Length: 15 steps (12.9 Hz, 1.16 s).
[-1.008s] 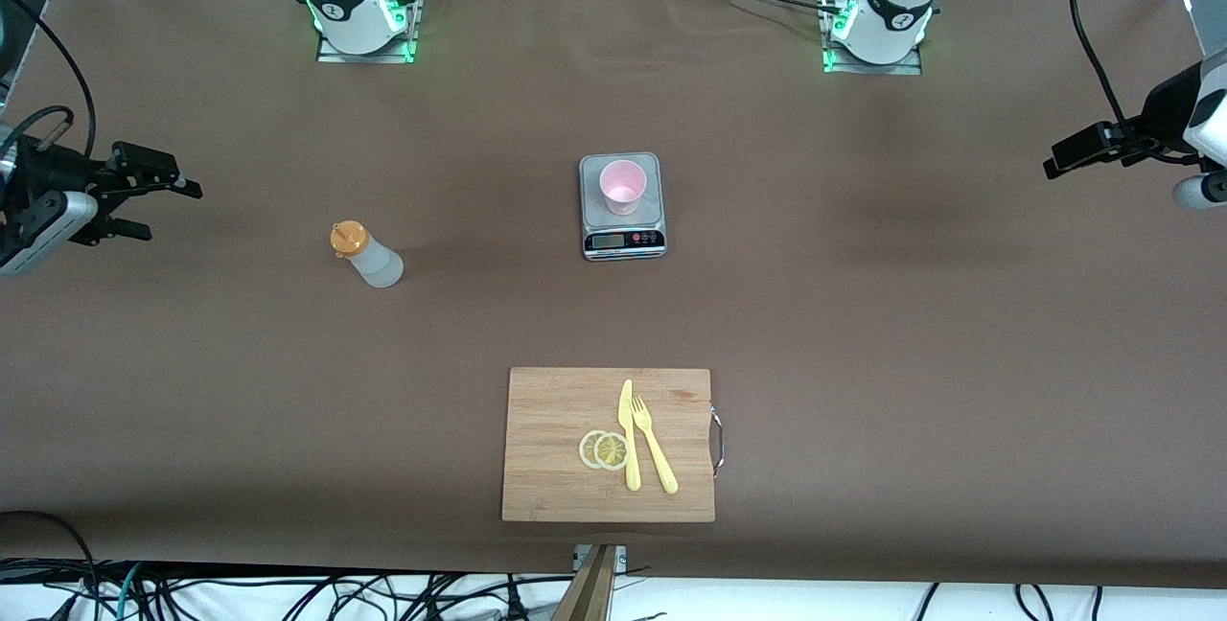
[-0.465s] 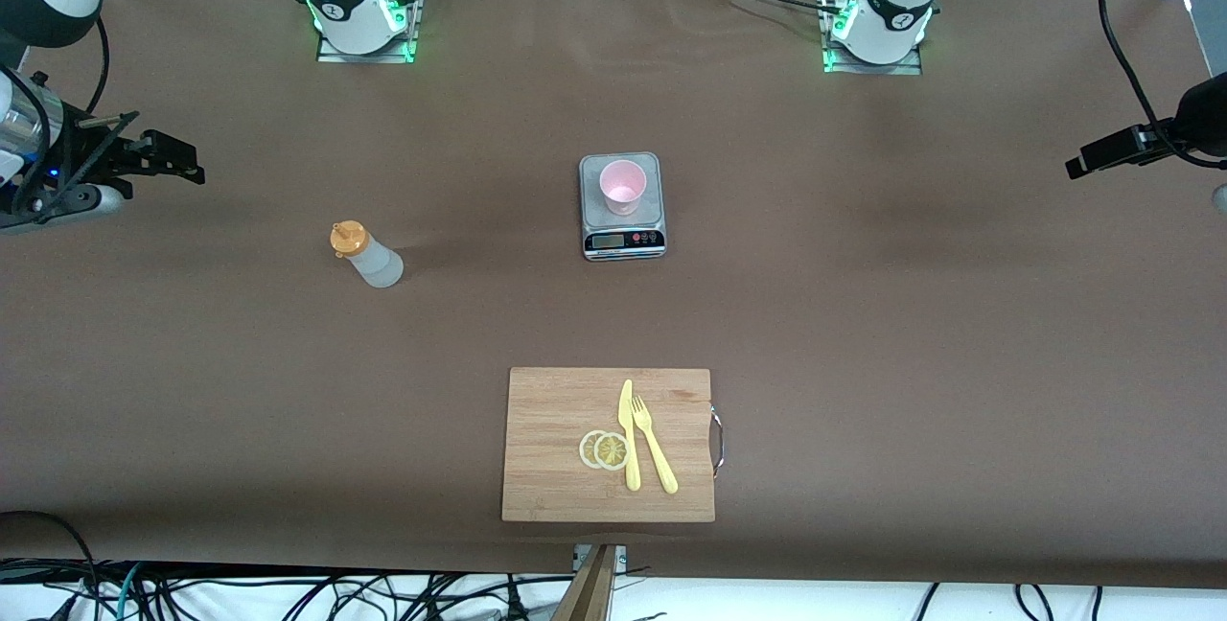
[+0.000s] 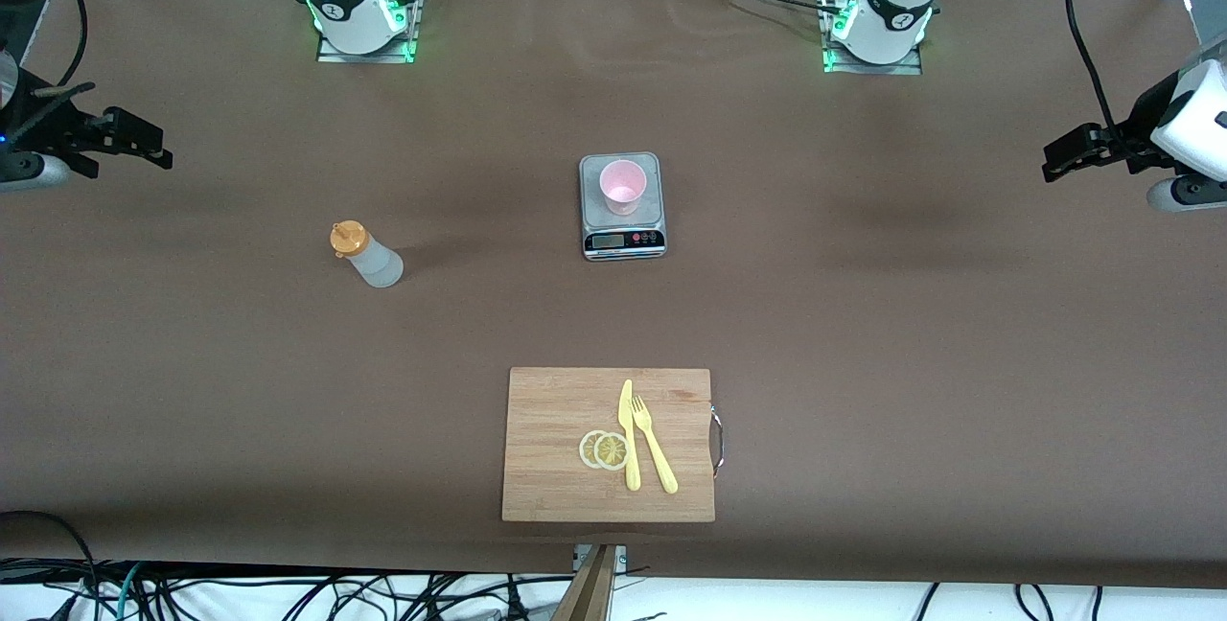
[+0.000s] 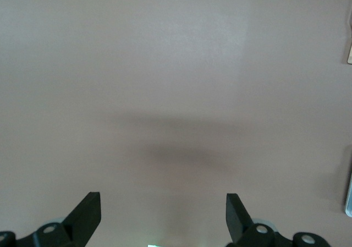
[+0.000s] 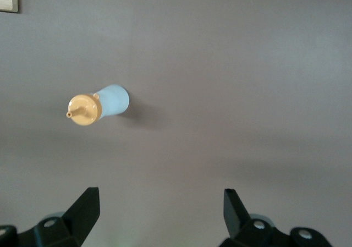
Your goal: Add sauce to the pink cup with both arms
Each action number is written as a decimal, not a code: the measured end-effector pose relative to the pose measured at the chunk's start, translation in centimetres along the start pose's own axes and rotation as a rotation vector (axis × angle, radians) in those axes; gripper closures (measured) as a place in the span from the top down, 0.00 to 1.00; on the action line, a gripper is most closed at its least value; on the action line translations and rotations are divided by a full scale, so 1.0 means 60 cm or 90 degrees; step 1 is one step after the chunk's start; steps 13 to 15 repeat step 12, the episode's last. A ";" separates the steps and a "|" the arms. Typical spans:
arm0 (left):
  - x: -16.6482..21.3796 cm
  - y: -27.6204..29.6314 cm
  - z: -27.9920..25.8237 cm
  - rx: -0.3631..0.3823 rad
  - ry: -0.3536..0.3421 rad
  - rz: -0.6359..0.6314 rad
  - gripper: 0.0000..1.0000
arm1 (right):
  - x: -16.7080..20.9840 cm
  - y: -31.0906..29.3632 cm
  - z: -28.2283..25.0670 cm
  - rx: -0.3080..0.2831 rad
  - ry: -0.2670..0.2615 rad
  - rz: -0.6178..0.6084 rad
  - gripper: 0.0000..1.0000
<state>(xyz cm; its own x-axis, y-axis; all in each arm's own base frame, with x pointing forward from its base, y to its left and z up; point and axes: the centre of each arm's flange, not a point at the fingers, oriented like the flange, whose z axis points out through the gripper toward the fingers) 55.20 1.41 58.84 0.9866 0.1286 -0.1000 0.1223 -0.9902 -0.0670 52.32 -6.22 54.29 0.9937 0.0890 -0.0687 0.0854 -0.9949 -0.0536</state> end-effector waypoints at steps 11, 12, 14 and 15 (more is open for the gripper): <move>0.007 -0.070 -0.010 -0.006 0.029 -0.006 1.00 | 0.036 -0.064 -0.038 -0.013 0.037 0.055 1.00; 0.007 -0.073 -0.010 -0.006 0.029 -0.007 1.00 | 0.045 -0.069 -0.040 -0.014 0.034 0.051 1.00; 0.007 -0.073 -0.010 -0.006 0.029 -0.007 1.00 | 0.045 -0.069 -0.040 -0.014 0.034 0.051 1.00; 0.007 -0.073 -0.010 -0.006 0.029 -0.007 1.00 | 0.045 -0.069 -0.040 -0.014 0.034 0.051 1.00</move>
